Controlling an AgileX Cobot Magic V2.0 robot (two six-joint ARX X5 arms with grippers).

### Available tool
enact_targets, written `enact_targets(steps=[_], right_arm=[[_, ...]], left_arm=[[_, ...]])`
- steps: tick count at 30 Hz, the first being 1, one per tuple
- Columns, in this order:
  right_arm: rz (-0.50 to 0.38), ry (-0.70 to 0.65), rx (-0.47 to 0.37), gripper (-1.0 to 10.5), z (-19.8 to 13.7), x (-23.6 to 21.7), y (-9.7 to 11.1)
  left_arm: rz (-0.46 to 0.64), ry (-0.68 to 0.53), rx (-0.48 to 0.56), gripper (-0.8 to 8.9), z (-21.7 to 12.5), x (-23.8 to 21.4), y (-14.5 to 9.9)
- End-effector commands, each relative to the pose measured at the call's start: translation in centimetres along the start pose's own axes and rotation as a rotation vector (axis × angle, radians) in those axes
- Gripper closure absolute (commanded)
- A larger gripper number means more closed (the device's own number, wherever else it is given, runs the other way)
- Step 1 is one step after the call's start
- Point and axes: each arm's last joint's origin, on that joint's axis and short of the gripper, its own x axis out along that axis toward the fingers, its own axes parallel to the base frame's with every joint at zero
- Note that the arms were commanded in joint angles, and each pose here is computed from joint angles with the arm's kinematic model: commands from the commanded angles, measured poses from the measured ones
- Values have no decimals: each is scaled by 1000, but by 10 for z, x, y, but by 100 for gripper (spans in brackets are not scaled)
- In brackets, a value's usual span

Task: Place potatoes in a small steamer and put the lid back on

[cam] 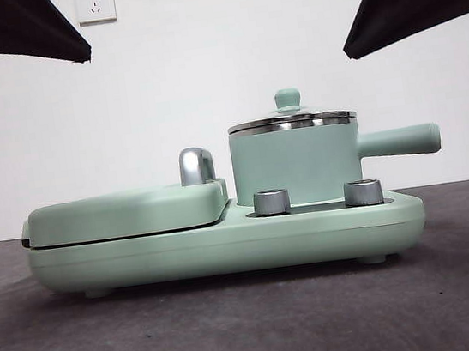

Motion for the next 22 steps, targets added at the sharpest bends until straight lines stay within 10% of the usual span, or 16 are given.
enact_targets(steps=[1, 10, 22], right_arm=[[6, -23, -4, 927, 5, -1, 2], [3, -23, -4, 927, 5, -1, 2], [3, -24, -4, 927, 5, -1, 2]], left_arm=[[-15, -17, 15, 808, 4, 0, -3], [30, -149, 157, 808, -5, -17, 9], [426, -430, 59, 808, -127, -45, 76]])
